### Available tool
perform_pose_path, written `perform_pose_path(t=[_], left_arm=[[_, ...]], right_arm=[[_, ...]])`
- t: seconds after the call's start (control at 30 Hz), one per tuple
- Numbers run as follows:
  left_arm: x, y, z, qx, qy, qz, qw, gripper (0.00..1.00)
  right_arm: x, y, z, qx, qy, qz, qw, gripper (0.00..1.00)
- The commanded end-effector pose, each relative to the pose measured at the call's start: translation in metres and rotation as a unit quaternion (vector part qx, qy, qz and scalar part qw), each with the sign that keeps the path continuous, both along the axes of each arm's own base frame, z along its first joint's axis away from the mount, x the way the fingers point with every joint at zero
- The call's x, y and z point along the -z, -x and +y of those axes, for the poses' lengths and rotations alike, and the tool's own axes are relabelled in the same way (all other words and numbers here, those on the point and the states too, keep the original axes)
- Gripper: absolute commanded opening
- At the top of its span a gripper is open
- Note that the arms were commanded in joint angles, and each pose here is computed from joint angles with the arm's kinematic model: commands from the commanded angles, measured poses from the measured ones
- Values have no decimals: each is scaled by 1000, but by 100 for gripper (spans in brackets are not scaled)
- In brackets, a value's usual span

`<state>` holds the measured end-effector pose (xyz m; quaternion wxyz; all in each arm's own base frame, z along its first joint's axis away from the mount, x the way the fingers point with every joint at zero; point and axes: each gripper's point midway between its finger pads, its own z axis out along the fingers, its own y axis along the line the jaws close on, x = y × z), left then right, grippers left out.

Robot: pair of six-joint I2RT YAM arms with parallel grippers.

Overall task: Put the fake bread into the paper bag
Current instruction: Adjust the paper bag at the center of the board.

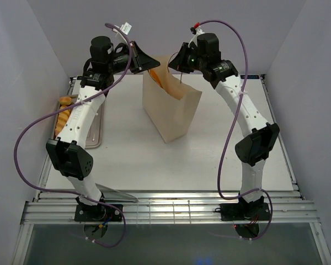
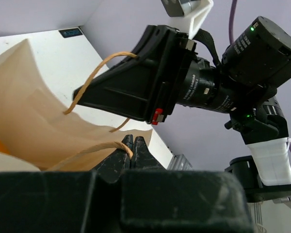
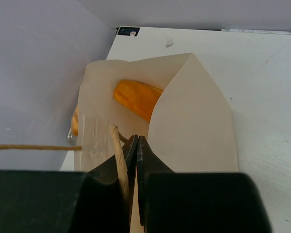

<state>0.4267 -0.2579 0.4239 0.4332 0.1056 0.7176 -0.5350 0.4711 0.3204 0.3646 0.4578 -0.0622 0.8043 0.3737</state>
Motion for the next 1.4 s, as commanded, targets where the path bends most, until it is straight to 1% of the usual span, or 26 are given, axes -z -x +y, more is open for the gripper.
perform_pose_path(t=[0.0, 0.03, 0.1, 0.17, 0.2, 0.23, 0.3, 0.4, 0.43, 0.5, 0.57, 0.6, 0.63, 0.8, 0.93, 1.0, 1.07, 1.17, 1.2, 1.27, 1.33, 1.37], left_arm=[[-34, 27, -8, 36, 28, -43, 998, 0], [-37, 30, -8, 39, 31, -55, 997, 0], [-30, 39, -7, 46, 35, -52, 997, 0], [-22, 41, -5, 41, 27, -41, 998, 0], [-11, 38, -4, 35, 16, -37, 999, 0], [1, 37, -2, 28, 5, -16, 999, 0], [25, 35, 2, 9, -13, 3, 1000, 0], [46, 38, 7, -6, -30, 22, 999, 0], [52, 41, 10, -14, -36, 25, 999, 0], [53, 41, 15, -26, -40, 24, 999, 0], [43, 37, 20, -46, -44, 18, 998, 0], [38, 31, 27, -59, -44, 18, 997, 0], [28, 27, 31, -67, -38, 19, 997, 0], [3, 5, 51, -95, -22, 25, 995, 0], [-15, -6, 63, -98, -2, 26, 995, 0], [-20, -8, 62, -84, 3, 23, 996, 0], [-17, -8, 61, -75, 3, 30, 997, 0], [4, -8, 60, -72, -5, 51, 996, 0], [18, -6, 60, -72, -10, 68, 995, 0], [31, -5, 62, -75, -16, 80, 994, 0], [46, -2, 63, -76, -22, 96, 992, 0], [50, -2, 65, -78, -24, 98, 992, 4]], right_arm=[[-51, 11, 11, 15, -66, -38, 997, 8], [-55, 14, 12, 19, -70, -40, 997, 8], [-60, 17, 14, 29, -79, -47, 995, 8], [-47, 18, 14, 33, -78, -32, 996, 8], [-44, 18, 14, 37, -75, -28, 996, 8], [-38, 18, 13, 37, -69, -21, 997, 8], [-26, 17, 13, 35, -59, -13, 998, 8], [-13, 18, 10, 40, -44, -9, 998, 8], [-16, 20, 7, 41, -44, -14, 998, 8], [-17, 19, 5, 44, -39, -23, 998, 8], [-22, 19, 3, 48, -39, -25, 998, 8], [-35, 19, 2, 51, -45, -36, 997, 8], [-37, 19, 3, 51, -47, -34, 997, 8], [-47, 25, 0, 65, -72, -28, 995, 8], [-50, 33, -3, 72, -87, -27, 993, 8], [-51, 35, -1, 68, -86, -29, 994, 8], [-49, 33, -1, 68, -81, -29, 994, 8], [-41, 35, 1, 60, -69, -24, 996, 8], [-41, 37, 1, 54, -71, -24, 996, 8], [-32, 38, 5, 45, -73, -23, 996, 8], [-32, 41, 6, 38, -74, -24, 996, 9], [-30, 41, 8, 34, -71, -24, 997, 13]])
